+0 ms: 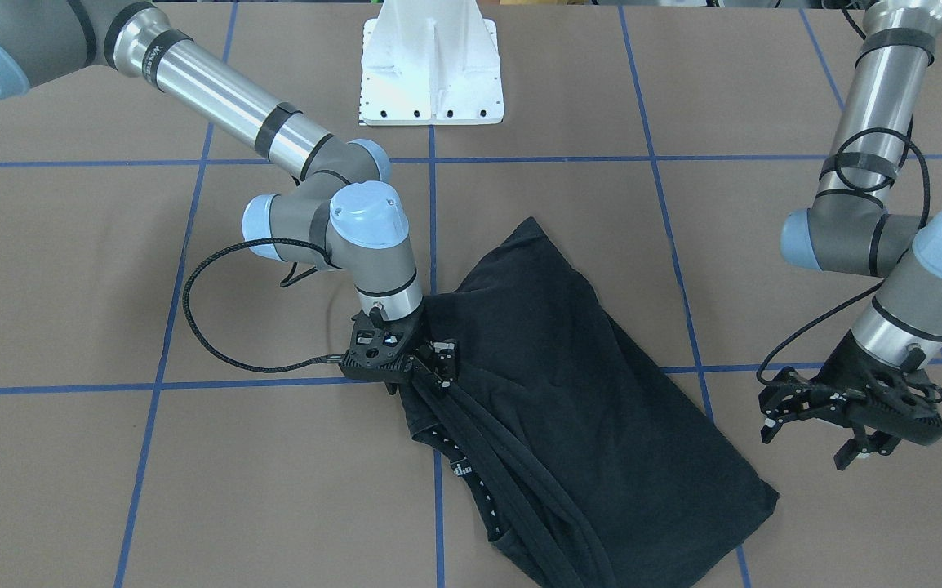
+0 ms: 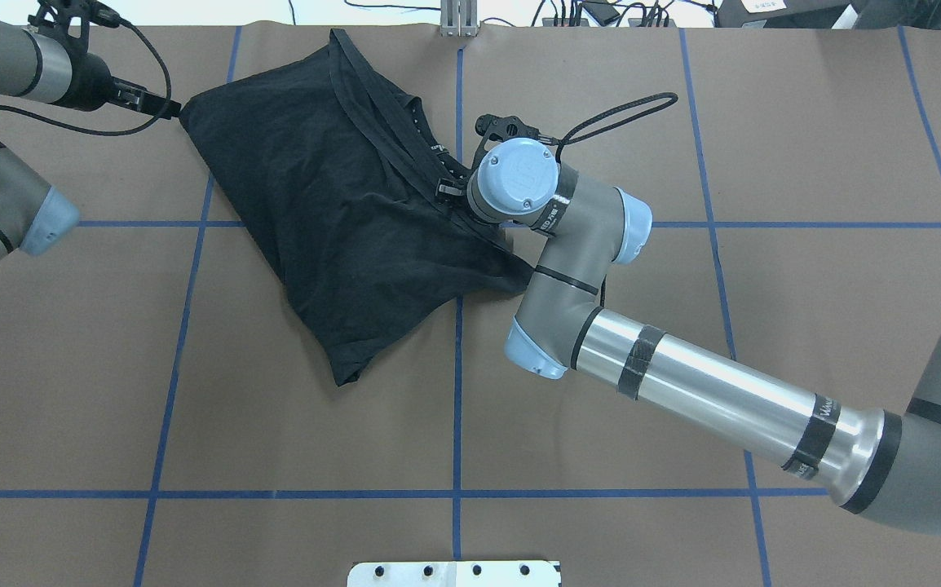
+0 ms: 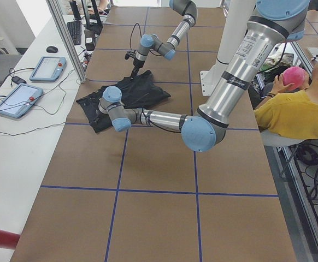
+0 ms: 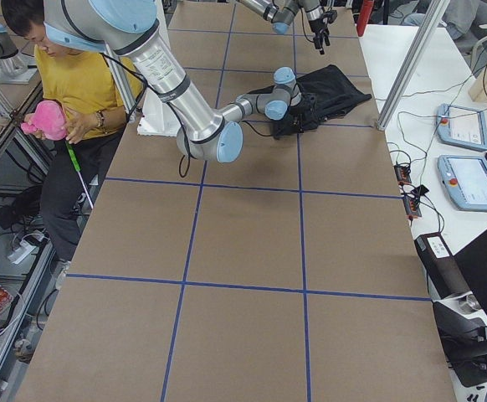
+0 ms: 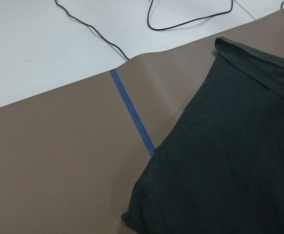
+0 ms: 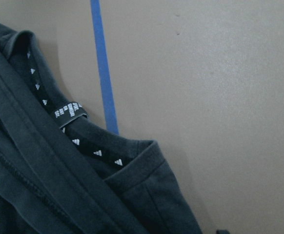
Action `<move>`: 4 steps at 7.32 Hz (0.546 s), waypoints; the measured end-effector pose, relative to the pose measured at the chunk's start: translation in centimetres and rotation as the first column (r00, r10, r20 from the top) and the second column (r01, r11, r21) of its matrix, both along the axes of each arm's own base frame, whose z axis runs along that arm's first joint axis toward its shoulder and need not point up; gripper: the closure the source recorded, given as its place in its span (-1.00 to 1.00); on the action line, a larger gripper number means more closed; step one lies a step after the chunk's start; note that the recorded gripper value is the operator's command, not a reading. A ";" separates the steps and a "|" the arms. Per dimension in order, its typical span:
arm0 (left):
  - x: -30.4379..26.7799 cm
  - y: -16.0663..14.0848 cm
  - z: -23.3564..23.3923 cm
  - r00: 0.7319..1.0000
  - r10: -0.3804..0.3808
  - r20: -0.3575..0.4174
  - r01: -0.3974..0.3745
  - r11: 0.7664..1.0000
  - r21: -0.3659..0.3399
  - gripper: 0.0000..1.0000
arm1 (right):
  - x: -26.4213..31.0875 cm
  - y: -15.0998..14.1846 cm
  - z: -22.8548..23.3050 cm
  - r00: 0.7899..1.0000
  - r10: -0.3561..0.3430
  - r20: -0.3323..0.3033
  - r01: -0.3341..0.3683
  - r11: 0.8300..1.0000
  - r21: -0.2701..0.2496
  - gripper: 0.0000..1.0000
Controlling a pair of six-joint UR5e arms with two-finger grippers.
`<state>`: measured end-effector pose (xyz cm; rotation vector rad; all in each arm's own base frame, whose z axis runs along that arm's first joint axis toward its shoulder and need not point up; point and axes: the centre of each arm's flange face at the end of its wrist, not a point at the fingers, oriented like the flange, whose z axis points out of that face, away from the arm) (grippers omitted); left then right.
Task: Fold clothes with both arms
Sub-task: 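Grasp the folded layer near the collar with the right gripper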
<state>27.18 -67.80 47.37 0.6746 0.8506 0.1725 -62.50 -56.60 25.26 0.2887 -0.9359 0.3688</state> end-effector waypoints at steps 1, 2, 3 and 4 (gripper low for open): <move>0.0 0.1 0.1 1.000 0.000 0.001 0.000 1.000 -0.001 -1.00 | 0.0 0.0 -0.1 1.000 -0.006 -0.001 0.006 1.000 0.006 1.00; 0.0 0.1 0.1 1.000 0.001 0.001 -0.001 1.000 -0.001 -1.00 | 0.1 0.1 -0.4 1.000 -0.012 0.003 0.012 1.000 0.012 1.00; 0.0 0.1 0.2 1.000 0.001 0.001 -0.001 1.000 -0.002 -1.00 | 0.2 0.1 -0.7 1.000 -0.016 0.005 0.016 1.000 0.019 1.00; 0.0 0.1 0.2 1.000 0.001 0.002 -0.001 1.000 -0.002 -1.00 | 0.5 0.0 -1.0 1.000 -0.019 0.009 0.019 0.999 0.027 1.00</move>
